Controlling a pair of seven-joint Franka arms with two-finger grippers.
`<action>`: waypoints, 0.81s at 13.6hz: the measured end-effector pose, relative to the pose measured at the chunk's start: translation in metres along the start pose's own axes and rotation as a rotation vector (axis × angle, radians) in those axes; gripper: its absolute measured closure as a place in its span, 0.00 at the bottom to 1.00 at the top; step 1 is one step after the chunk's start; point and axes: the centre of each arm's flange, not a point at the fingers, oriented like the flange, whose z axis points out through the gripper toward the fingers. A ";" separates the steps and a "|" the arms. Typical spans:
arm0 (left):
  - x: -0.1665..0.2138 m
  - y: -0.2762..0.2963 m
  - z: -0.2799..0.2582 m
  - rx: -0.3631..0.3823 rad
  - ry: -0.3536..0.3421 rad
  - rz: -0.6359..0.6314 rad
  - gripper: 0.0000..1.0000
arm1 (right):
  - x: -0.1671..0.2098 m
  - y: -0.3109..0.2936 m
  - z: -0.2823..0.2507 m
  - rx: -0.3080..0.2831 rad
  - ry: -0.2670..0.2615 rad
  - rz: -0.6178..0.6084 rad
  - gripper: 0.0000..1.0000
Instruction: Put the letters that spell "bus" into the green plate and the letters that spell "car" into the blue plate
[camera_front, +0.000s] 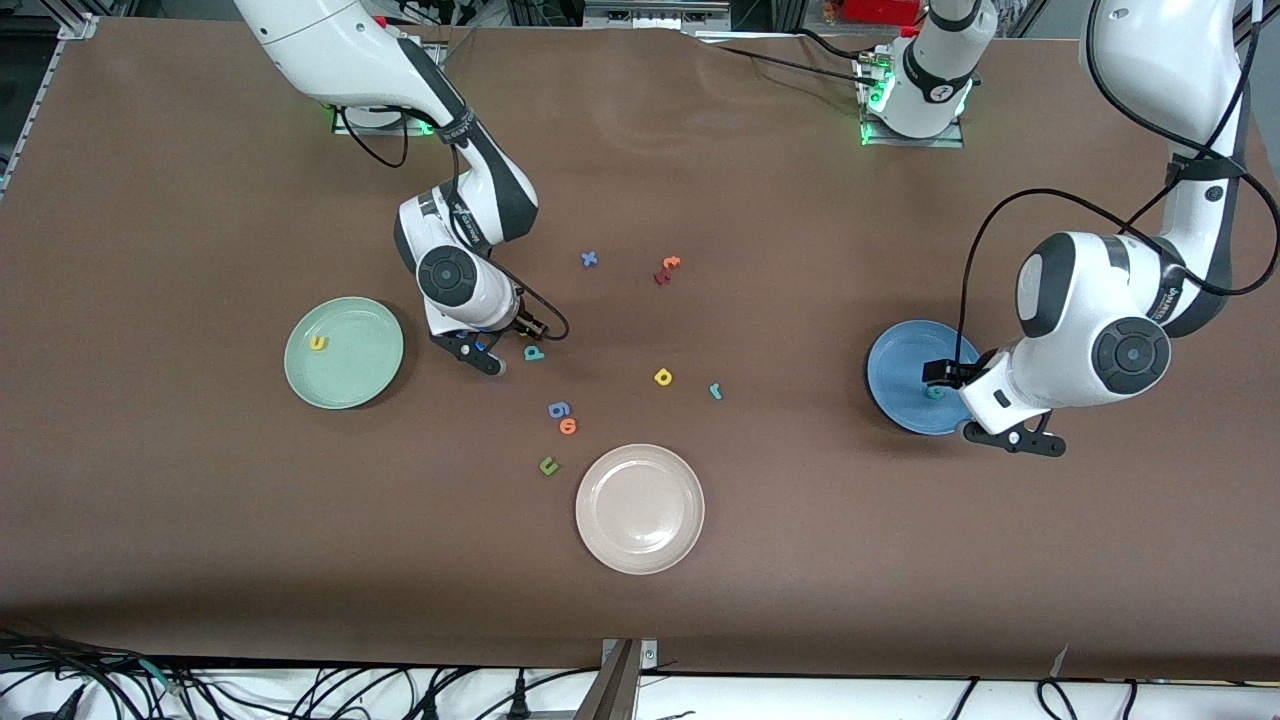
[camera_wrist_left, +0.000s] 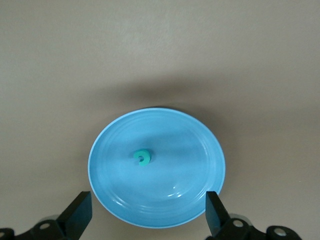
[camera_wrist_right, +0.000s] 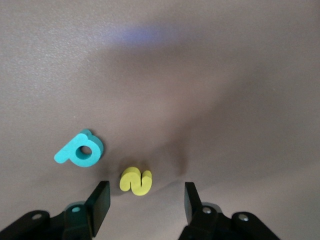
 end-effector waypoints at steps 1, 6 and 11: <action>0.001 0.002 -0.003 0.000 0.006 0.002 0.00 | 0.000 0.001 0.003 0.007 0.006 -0.002 0.31; 0.006 0.015 -0.014 0.000 0.030 -0.014 0.00 | 0.000 0.001 0.006 0.018 0.015 -0.007 0.36; 0.008 0.045 -0.015 0.007 0.032 0.006 0.00 | 0.000 0.000 0.003 0.025 0.020 -0.020 0.62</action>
